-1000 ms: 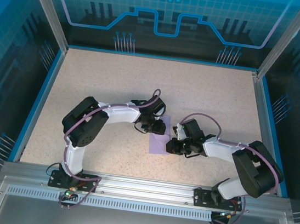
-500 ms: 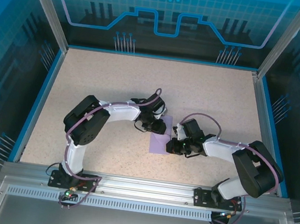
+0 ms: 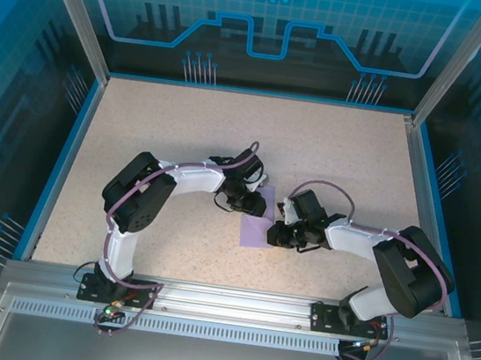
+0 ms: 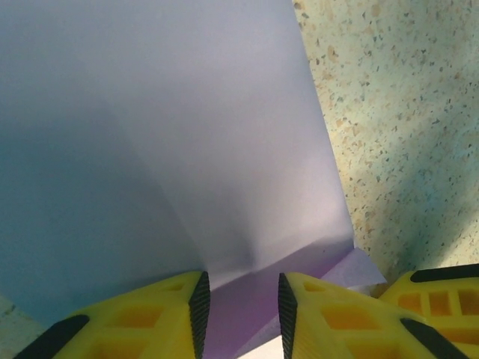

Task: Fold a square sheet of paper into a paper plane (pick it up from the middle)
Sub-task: Fold the triangle a second time at the center of the table.

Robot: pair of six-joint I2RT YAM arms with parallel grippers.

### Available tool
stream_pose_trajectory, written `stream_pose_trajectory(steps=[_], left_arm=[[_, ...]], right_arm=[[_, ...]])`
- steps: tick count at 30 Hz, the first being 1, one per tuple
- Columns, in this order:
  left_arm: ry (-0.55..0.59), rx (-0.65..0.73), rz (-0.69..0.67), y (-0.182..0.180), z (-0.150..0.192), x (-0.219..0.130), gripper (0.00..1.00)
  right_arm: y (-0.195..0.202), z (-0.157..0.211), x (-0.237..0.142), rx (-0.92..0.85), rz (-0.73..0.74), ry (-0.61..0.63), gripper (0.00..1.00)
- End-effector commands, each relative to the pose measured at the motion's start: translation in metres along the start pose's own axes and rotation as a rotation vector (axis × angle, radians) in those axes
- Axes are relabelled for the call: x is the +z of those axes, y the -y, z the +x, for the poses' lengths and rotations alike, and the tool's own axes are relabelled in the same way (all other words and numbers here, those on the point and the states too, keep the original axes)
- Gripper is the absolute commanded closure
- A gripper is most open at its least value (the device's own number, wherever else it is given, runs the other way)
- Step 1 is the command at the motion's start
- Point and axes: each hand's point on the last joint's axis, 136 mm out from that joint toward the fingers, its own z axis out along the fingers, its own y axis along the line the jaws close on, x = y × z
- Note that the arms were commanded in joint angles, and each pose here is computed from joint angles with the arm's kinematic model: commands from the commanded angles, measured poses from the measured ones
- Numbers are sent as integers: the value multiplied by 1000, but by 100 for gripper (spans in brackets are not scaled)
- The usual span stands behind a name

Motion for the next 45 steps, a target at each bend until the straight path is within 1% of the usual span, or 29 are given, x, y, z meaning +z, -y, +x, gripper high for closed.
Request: stream_pose_trajectory(steps=[1,11,14,22,24,29,33,36,39,45], left_arm=[[34,37,40,15,-13,-21,64],[45,87,13,6,-9,-42,54],[33,98,-11,3,-5,-45,54],[47,140,-41,-3,6,-54,53],[39,147,-36,-2,11,-51,53],[-7,190,-71,-5,24,-33,55],[-34,202,-108,-12,29,-23,56],[-39,213,-113,-12,28,-18,57],[-39,216,-146,-18,26,-14,58],[-20,215,-163,-18,14,-10,61]], right_arm=[[13,4,-1,13,57,-16,90],[19,9,1,31,79,-34,92],[21,11,2,33,88,-43,93],[26,15,5,54,97,-55,95],[28,17,6,62,99,-63,96],[33,22,8,82,107,-75,100],[35,25,7,90,112,-79,100],[36,26,7,93,112,-81,100],[36,26,7,93,111,-83,100],[37,26,8,96,111,-85,100]])
